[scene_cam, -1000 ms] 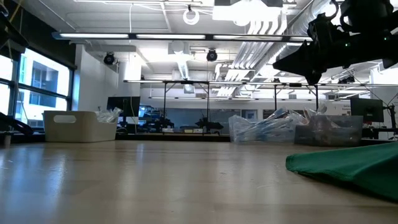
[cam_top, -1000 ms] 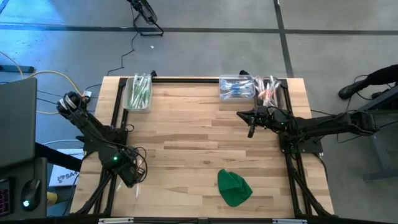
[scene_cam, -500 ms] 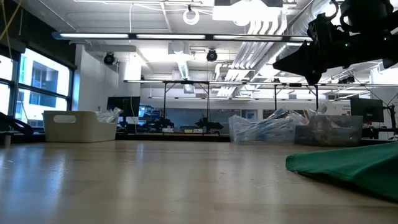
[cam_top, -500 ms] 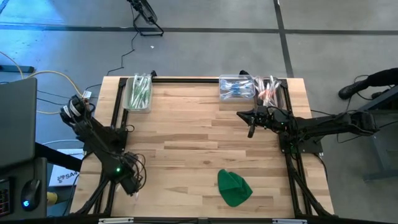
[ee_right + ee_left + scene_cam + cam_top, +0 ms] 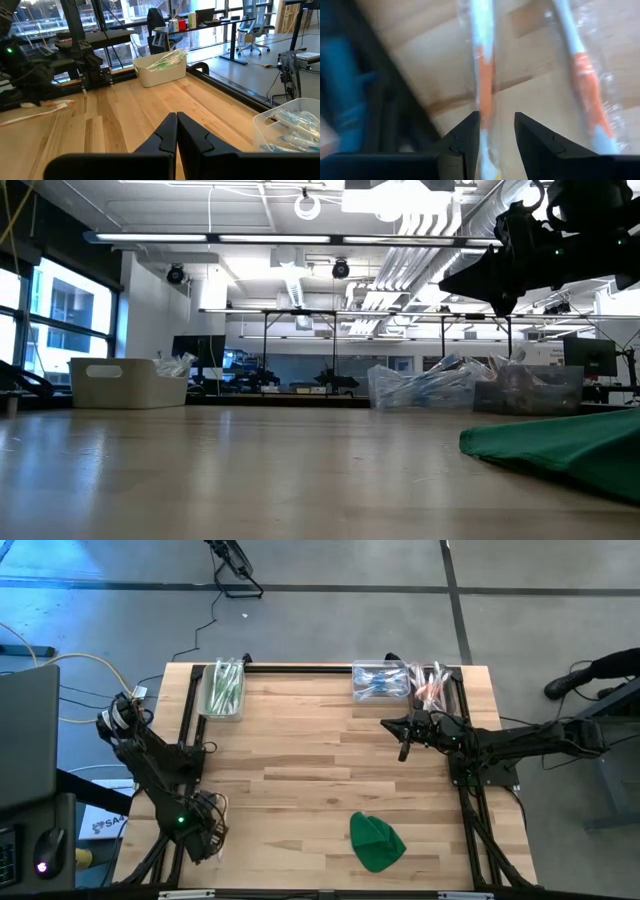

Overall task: Pick & Place Toothbrushes
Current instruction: Put the orange toothbrush into the black bin

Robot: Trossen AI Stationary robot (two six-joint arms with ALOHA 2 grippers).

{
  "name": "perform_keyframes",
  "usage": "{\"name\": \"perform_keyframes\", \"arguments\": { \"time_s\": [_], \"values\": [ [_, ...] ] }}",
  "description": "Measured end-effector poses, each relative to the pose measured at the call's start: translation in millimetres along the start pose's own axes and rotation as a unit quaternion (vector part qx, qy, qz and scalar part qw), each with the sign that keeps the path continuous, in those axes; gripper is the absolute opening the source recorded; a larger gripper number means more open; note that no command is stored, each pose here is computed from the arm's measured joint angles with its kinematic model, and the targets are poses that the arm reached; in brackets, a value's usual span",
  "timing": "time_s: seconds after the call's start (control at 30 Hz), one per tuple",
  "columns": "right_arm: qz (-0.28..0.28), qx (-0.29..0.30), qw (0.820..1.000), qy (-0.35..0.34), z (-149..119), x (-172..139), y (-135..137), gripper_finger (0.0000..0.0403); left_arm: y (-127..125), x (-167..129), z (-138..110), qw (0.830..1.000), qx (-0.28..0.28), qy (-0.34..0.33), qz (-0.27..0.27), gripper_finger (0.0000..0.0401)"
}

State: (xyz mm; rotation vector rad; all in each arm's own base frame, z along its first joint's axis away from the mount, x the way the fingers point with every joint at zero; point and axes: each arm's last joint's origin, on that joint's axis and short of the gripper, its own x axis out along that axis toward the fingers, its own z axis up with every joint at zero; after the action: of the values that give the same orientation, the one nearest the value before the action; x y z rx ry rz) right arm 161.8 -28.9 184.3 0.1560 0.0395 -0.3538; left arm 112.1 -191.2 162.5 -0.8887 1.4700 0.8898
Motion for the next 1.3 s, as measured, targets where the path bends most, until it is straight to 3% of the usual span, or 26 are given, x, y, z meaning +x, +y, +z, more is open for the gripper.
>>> {"name": "perform_keyframes", "arguments": {
  "time_s": [0.13, 0.27, 0.77, 1.1, 1.3],
  "values": [
    [0.000, 0.000, 1.000, 0.000, 0.0, 0.0, -0.1, 0.0002, 3.2, 16.8, 4.6, 1.000, -0.001, 0.010, -0.022, 0.0116],
    [0.000, 0.000, 1.000, 0.000, 0.0, 0.0, 0.0, 0.0002, 9.7, 25.3, 9.0, 1.000, -0.018, 0.012, -0.005, 0.0116],
    [0.000, -0.004, 1.000, 0.000, 0.0, 0.0, 0.0, 0.0002, 10.0, 26.6, 9.6, 1.000, -0.009, 0.007, -0.005, 0.0115],
    [0.000, -0.004, 1.000, 0.000, 0.0, 0.0, 0.0, 0.0002, 7.9, 27.0, 8.4, 1.000, -0.011, 0.012, -0.018, 0.0029],
    [0.000, -0.004, 1.000, 0.001, -0.2, 0.0, 0.0, 0.0002, 7.6, 27.0, 8.2, 1.000, -0.021, 0.014, -0.019, 0.0016]
  ]
}}
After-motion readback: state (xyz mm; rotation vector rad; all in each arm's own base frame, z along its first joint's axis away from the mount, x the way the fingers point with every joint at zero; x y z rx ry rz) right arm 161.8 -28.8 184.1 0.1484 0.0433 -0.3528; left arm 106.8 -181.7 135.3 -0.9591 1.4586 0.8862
